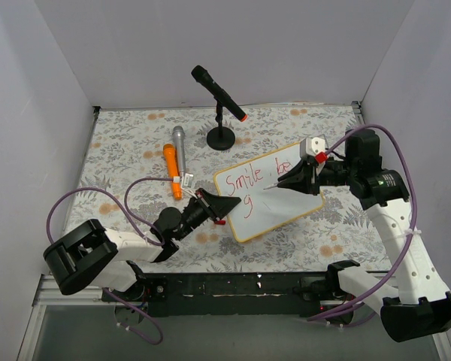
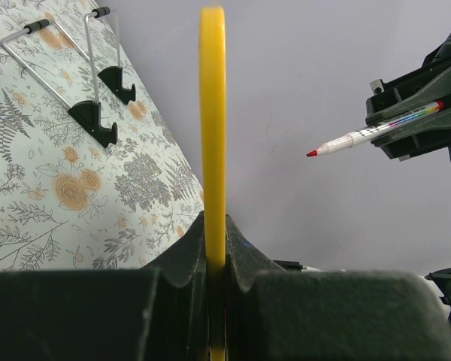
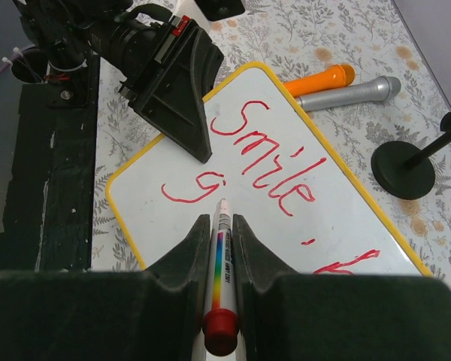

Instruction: Write a sentence on the whiteboard

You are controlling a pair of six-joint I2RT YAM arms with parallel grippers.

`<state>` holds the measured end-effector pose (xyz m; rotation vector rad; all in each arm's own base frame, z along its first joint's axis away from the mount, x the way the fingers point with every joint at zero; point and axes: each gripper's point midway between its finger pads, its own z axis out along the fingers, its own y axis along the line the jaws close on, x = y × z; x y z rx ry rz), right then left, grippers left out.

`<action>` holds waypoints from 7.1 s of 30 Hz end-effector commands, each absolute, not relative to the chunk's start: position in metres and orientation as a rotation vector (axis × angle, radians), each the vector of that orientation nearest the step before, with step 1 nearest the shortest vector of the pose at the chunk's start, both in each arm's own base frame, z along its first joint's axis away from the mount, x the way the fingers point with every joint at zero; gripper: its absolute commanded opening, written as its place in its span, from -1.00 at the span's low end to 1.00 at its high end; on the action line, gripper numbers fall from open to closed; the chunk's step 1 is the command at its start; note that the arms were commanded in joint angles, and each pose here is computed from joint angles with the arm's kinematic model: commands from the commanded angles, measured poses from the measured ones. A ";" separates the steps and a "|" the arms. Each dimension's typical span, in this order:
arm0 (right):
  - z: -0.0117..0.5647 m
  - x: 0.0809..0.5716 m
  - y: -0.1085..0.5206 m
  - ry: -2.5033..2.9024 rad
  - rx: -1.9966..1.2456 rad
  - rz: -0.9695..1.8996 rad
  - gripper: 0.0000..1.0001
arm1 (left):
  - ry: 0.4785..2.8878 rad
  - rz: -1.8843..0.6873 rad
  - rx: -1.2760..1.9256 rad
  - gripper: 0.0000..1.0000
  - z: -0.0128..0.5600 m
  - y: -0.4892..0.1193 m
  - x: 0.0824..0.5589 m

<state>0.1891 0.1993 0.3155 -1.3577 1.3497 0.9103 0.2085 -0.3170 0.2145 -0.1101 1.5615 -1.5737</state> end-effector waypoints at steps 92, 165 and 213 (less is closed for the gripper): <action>0.282 0.250 0.195 1.537 -1.274 0.660 -0.97 | 1.000 -1.850 -0.139 -1.00 0.357 -0.328 0.222; 0.286 0.250 0.189 1.574 -1.177 0.722 -0.97 | 1.011 -1.811 -0.217 -1.00 0.351 -0.313 0.226; 0.270 0.255 0.186 1.625 -1.193 0.697 -0.97 | 0.994 -1.826 -0.197 -1.00 0.354 -0.313 0.222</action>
